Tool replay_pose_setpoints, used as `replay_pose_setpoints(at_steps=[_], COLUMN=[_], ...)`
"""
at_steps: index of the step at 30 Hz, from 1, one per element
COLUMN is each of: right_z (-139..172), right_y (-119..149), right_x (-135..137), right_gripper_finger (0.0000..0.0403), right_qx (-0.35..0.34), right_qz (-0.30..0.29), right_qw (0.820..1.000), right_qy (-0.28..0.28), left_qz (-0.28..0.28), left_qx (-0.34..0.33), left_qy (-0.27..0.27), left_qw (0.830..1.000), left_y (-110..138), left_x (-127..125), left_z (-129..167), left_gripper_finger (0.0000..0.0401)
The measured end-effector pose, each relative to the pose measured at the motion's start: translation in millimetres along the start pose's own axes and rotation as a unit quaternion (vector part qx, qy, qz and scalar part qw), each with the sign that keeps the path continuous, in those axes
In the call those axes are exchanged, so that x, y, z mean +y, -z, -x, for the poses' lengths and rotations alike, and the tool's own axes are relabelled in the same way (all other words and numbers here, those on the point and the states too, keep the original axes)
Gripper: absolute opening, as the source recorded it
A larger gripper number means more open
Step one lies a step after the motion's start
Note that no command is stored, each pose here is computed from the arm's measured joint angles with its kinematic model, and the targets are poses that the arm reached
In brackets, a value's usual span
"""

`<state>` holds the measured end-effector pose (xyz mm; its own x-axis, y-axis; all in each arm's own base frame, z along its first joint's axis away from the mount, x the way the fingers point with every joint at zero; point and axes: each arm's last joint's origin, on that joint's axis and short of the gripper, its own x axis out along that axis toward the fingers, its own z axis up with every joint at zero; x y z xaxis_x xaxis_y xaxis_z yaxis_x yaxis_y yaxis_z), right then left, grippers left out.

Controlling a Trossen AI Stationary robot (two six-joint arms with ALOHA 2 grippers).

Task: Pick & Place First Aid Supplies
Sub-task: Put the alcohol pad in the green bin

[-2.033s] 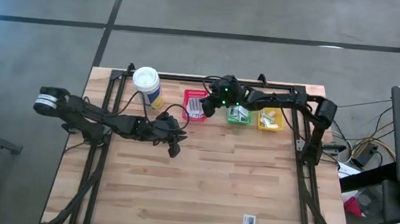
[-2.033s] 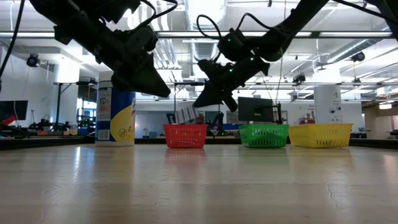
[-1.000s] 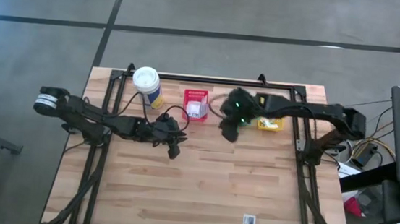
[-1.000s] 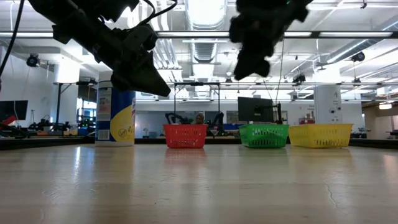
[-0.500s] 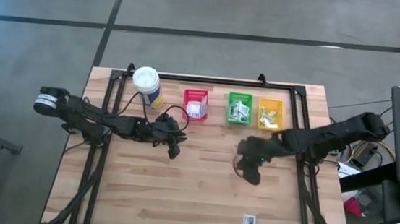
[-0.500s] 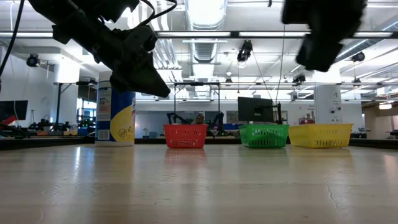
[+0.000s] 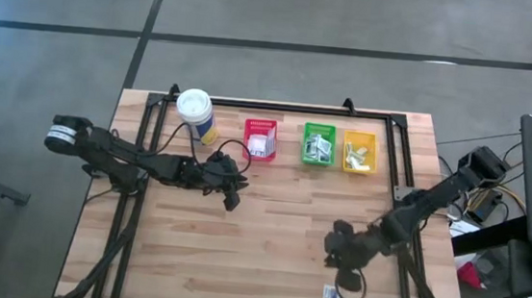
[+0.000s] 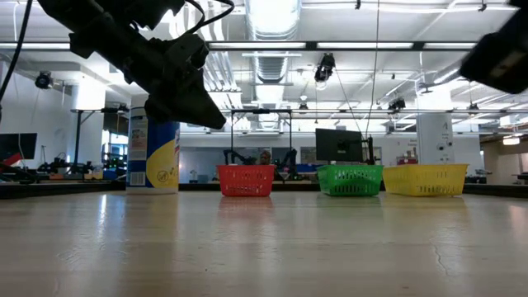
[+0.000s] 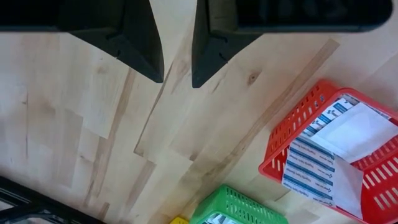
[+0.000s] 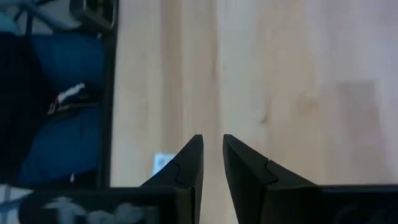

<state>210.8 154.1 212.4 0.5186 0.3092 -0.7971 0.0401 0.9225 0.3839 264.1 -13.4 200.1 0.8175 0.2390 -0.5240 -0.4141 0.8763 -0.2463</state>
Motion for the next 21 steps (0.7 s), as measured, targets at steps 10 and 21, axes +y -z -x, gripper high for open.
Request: replay_pose_setpoints(at_steps=[10, 21], right_z=[-31.3, -68.3], right_y=[33.0, 54.2], right_x=[33.0, 40.4], right_gripper_finger=[0.0053, 0.0052], right_qx=[0.043, 0.093], right_qz=[0.014, 0.031], right_qw=[0.999, 0.995], right_qy=[-0.024, -0.032], left_qz=[0.001, 0.006], left_qx=[0.002, 0.006], left_qy=[-0.001, -0.003], left_qw=[1.000, 1.000], left_y=[1.1, 4.5], left_x=[0.5, 2.2], left_z=[-0.1, -0.5], left_gripper_finger=[0.0094, 0.0094])
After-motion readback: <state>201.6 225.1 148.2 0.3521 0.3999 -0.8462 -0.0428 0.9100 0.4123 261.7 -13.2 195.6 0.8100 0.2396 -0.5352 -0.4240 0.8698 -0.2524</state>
